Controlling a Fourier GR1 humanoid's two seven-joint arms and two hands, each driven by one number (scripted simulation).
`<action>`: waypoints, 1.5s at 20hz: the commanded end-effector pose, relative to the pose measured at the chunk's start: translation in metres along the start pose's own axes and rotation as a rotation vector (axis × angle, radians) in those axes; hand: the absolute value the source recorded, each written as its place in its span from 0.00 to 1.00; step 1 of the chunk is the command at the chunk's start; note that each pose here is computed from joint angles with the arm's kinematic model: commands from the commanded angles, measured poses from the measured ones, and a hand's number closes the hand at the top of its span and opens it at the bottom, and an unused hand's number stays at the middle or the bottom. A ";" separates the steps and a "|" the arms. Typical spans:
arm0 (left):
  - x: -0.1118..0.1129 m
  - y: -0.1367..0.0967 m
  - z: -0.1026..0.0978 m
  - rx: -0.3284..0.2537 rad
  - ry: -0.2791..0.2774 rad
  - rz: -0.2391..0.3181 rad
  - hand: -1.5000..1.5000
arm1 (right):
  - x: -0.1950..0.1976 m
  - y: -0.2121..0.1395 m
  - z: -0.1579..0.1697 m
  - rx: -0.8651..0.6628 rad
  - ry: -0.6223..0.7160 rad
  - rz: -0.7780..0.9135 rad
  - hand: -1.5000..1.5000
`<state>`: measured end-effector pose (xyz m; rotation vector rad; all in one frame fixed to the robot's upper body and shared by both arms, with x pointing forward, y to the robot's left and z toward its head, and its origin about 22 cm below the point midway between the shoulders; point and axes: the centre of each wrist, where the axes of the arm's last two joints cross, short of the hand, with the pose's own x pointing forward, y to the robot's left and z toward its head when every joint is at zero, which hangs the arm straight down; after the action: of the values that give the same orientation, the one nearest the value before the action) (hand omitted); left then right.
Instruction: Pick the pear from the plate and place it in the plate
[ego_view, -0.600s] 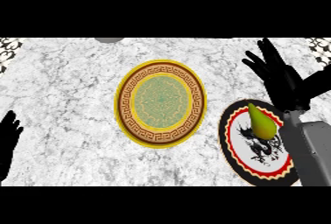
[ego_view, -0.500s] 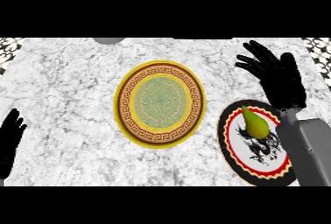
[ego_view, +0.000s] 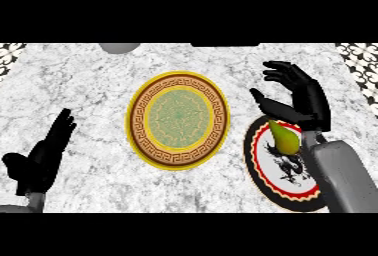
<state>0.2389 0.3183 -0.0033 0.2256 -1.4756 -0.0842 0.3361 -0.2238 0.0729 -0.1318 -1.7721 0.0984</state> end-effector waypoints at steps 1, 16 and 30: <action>-0.008 -0.014 -0.007 -0.049 -0.043 0.006 0.50 | -0.028 0.038 0.041 -0.111 -0.108 0.029 0.00; -0.009 -0.012 -0.014 -0.067 -0.030 -0.004 0.50 | -0.004 -0.054 0.118 -0.098 0.065 0.495 0.00; -0.022 -0.017 -0.012 -0.072 -0.041 0.011 0.50 | 0.040 -0.048 0.088 0.110 0.425 0.735 0.00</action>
<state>0.2529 0.3038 -0.0225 0.1543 -1.5180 -0.1439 0.2323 -0.2746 0.0934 -0.6441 -1.3060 0.6118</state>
